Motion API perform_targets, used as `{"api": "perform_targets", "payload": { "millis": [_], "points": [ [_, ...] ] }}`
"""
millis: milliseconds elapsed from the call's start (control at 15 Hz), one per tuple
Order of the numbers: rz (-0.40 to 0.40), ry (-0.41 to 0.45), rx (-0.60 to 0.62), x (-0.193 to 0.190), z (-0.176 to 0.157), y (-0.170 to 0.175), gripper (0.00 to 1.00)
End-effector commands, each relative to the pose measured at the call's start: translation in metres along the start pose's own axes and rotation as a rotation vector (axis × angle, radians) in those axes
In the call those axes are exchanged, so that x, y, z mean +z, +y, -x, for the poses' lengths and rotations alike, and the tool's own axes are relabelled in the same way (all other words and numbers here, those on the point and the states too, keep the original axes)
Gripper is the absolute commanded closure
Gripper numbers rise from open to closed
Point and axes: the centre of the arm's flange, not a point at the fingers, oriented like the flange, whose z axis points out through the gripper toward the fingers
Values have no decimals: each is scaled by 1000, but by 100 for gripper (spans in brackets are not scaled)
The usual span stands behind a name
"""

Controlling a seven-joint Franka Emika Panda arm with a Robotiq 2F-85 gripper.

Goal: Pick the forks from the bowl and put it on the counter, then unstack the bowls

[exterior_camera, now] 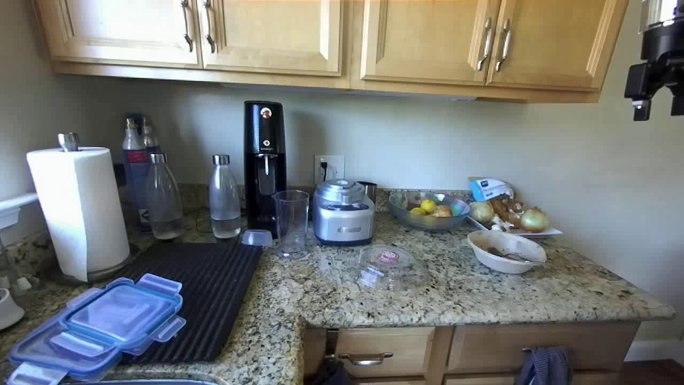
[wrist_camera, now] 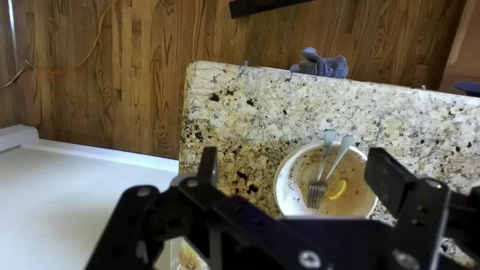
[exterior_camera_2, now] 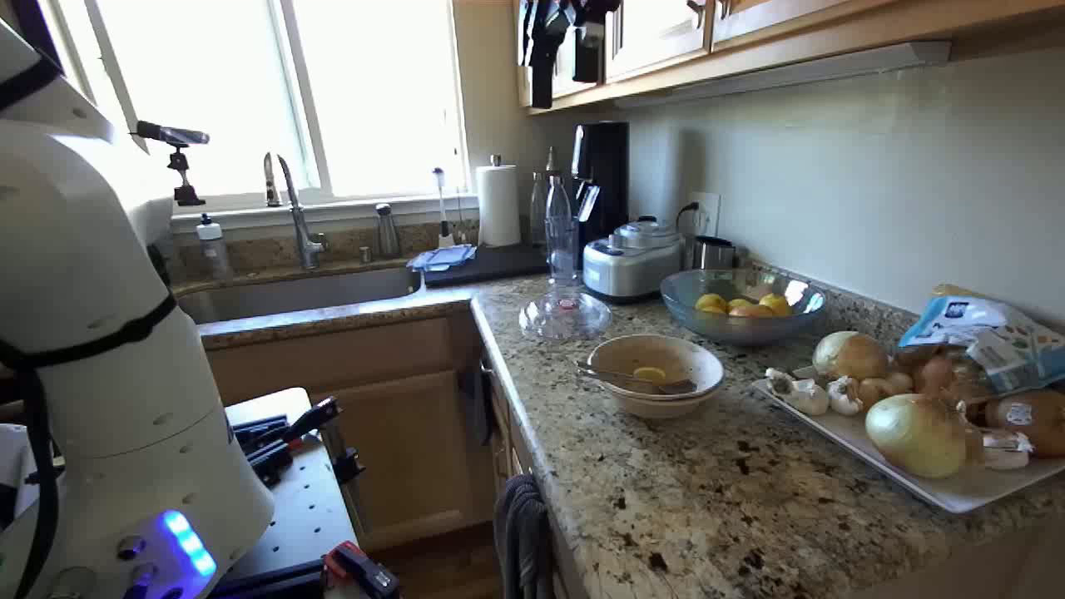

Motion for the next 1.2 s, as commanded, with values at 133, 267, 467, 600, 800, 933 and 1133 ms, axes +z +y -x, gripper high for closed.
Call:
{"api": "perform_targets", "payload": {
  "millis": [133,267,467,600,800,933,1133],
  "points": [
    [0,0,0,0,0,0,0],
    [0,0,0,0,0,0,0],
    [-10,-4,13,9,-11,-4,0],
    [-11,-22,16,25,-24,-13,0],
    [-43,-33,63,48,-48,-32,0],
    [-47,-38,67,65,-61,-48,0],
    [-57,-60,65,86,-75,-71,0]
  ]
}}
